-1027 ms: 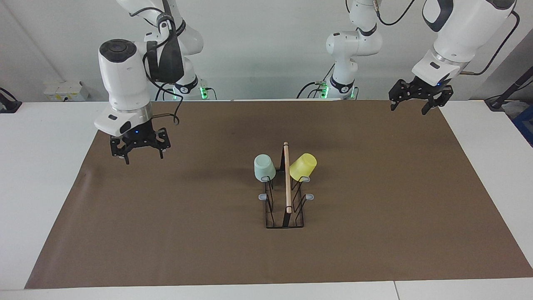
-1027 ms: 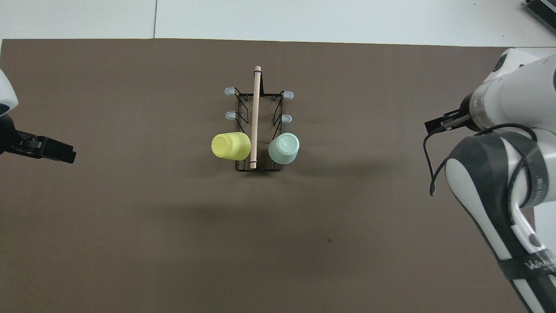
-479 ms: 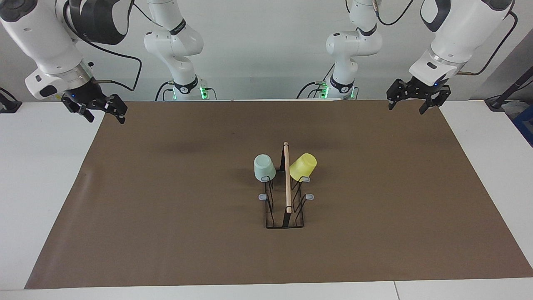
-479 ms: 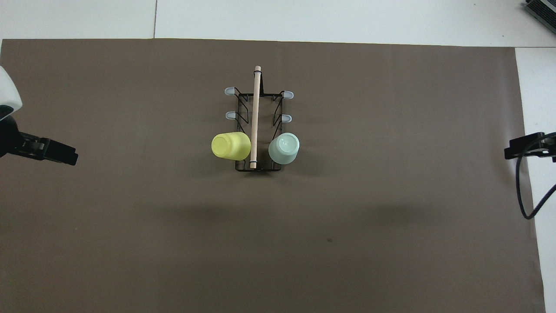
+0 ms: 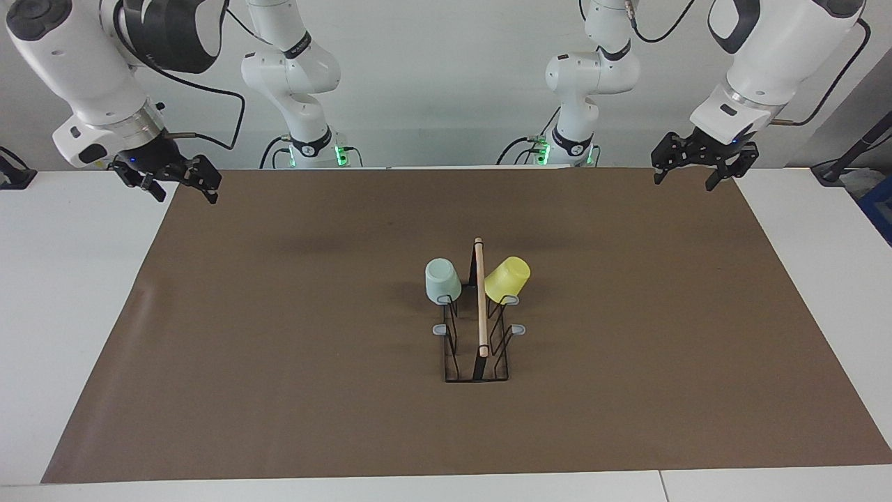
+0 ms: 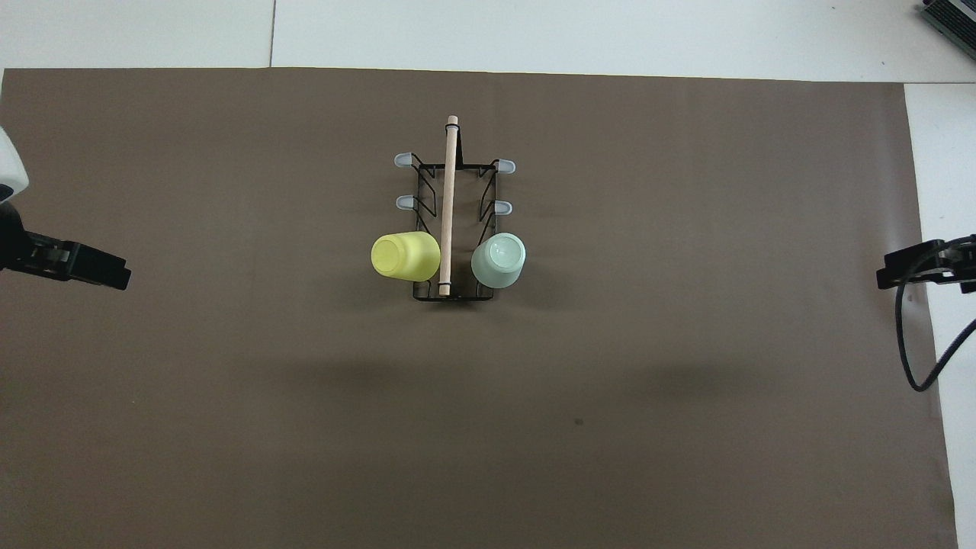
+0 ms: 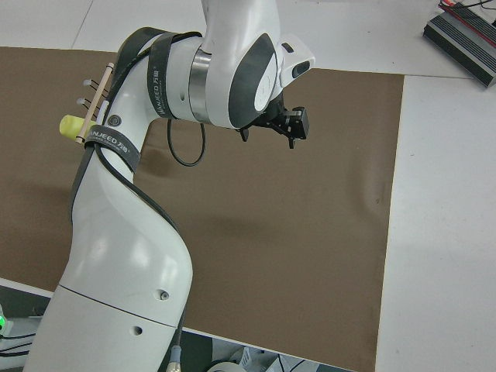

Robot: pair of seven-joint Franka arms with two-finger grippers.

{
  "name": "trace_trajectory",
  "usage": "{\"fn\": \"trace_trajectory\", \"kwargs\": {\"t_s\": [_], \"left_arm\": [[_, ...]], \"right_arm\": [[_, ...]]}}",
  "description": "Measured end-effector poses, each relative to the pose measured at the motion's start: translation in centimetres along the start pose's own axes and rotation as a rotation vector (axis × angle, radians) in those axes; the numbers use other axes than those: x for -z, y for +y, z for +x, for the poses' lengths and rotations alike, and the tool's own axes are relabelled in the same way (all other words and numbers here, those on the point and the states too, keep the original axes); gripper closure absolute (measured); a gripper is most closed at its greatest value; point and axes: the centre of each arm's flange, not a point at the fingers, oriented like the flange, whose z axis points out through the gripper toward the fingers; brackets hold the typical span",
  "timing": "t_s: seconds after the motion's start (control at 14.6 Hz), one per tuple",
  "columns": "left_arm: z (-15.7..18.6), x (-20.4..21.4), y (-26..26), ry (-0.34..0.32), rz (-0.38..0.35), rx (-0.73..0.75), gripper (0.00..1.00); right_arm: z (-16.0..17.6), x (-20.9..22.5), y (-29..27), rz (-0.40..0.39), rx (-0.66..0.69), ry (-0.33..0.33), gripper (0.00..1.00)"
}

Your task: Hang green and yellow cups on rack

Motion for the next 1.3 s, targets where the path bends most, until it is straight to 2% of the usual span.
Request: {"fn": "trace_trajectory", "kwargs": {"t_s": [0.75,1.03,1.3], "left_arm": [[0.0,0.1,-0.2,0.003,0.000,0.004,0.00],[0.0,0.1,-0.2,0.003,0.000,0.004,0.00],[0.0,0.1,-0.2,0.003,0.000,0.004,0.00]], "right_arm": [[-0.2,0.8,-0.5,0.001,0.008,-0.002,0.00],[-0.8,3.1,-0.9,0.000,0.007,-0.022,0.00],[-0.7,2.5,-2.6,-0.005,0.032,-0.039,0.00]]}}
